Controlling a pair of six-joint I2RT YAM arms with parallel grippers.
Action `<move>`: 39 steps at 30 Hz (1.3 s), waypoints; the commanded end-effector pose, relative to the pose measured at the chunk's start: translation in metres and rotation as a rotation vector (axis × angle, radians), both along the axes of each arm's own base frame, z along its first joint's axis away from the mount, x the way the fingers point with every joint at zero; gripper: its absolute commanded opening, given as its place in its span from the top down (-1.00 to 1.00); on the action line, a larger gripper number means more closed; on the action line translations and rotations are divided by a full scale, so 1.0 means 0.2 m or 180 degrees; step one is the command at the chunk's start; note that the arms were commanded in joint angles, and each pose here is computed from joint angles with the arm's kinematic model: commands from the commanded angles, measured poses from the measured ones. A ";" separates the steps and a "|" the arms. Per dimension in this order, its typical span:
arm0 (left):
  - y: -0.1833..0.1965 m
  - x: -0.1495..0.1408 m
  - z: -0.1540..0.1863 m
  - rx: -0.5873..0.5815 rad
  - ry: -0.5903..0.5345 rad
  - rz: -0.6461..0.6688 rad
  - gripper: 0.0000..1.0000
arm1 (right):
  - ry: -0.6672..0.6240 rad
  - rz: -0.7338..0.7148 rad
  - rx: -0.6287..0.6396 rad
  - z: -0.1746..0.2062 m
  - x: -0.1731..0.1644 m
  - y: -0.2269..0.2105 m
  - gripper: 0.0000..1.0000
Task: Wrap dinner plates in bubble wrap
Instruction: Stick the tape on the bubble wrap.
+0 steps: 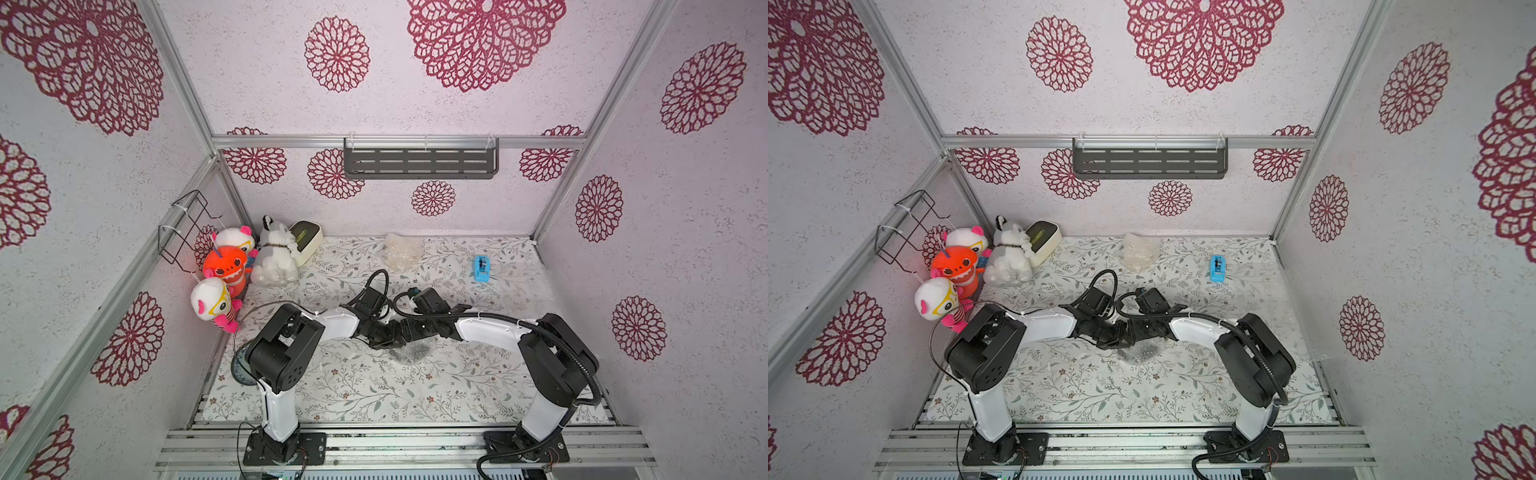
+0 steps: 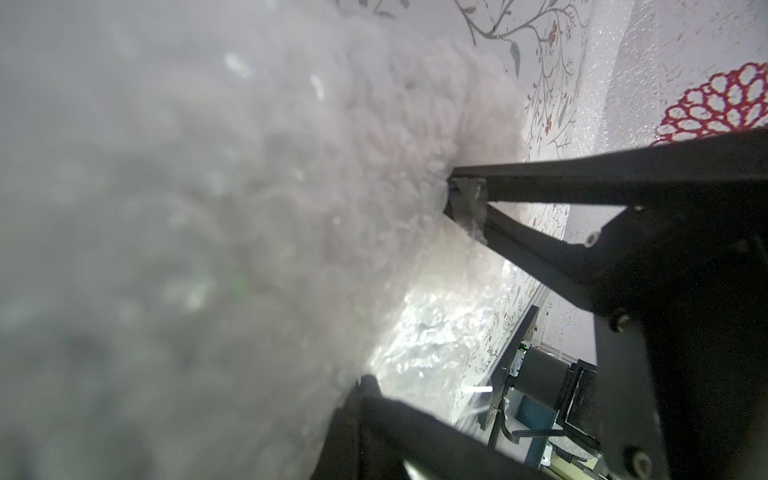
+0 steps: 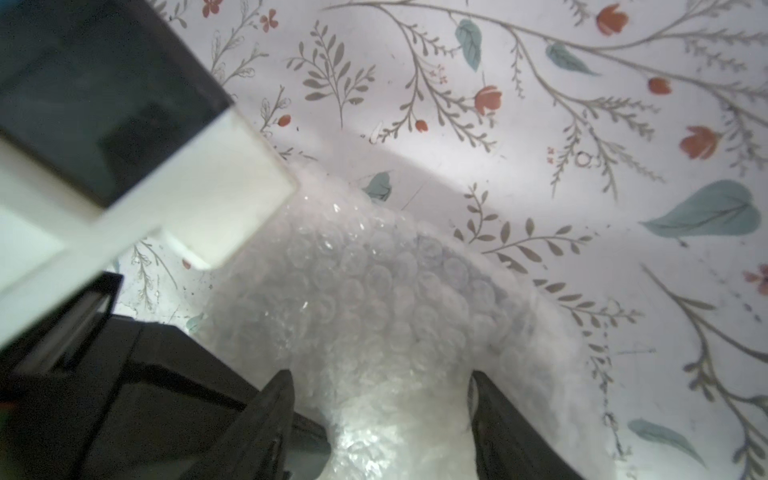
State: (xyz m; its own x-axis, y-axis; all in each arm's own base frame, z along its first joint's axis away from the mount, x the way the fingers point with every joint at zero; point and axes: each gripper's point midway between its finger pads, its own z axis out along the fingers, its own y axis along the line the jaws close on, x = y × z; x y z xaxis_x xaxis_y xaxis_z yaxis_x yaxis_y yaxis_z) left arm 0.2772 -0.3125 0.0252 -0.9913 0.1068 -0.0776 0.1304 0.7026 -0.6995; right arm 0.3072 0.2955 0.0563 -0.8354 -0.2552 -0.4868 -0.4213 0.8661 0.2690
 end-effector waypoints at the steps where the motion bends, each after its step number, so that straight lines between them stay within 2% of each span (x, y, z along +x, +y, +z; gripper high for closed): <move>1: 0.01 -0.03 -0.04 0.0109 0.0054 -0.0058 1.00 | -0.0154 0.0322 -0.0075 0.10 -0.01 0.02 -0.39; 10: 0.01 -0.04 -0.03 0.0114 0.0038 -0.0062 1.00 | -0.0290 0.1013 -0.0430 0.09 -0.02 0.02 -0.45; 13: 0.01 -0.03 -0.03 0.0117 0.0031 -0.0056 1.00 | -0.0328 0.0967 -0.0443 0.13 0.01 0.01 -0.44; 16: 0.01 -0.03 -0.03 0.0124 0.0023 -0.0055 1.00 | -0.0391 0.0722 -0.0328 0.23 0.04 0.00 -0.40; 18: 0.01 -0.03 -0.03 0.0129 0.0025 -0.0052 1.00 | -0.0391 0.0474 -0.0221 0.28 0.04 -0.04 -0.26; 21: 0.01 -0.04 -0.03 0.0137 0.0033 -0.0060 1.00 | -0.0239 0.0248 0.0006 0.27 -0.02 -0.07 0.48; 25: 0.01 -0.04 -0.03 0.0141 0.0031 -0.0070 1.00 | 0.0001 0.0121 0.0165 0.18 -0.09 -0.08 1.00; 28: 0.01 -0.04 -0.03 0.0140 0.0034 -0.0068 1.00 | 0.0109 -0.0048 0.0128 0.07 -0.09 -0.10 1.00; 31: 0.00 -0.03 -0.03 0.0136 0.0031 -0.0071 1.00 | 0.0243 -0.0141 -0.0086 -0.12 -0.08 -0.13 1.00; 33: 0.01 -0.03 -0.03 0.0148 0.0021 -0.0068 1.00 | 0.0308 -0.0149 -0.0244 -0.18 -0.07 -0.14 1.00; 39: 0.01 -0.03 -0.03 0.0168 0.0003 -0.0077 1.00 | 0.0159 -0.0085 -0.0110 0.03 -0.12 -0.15 1.00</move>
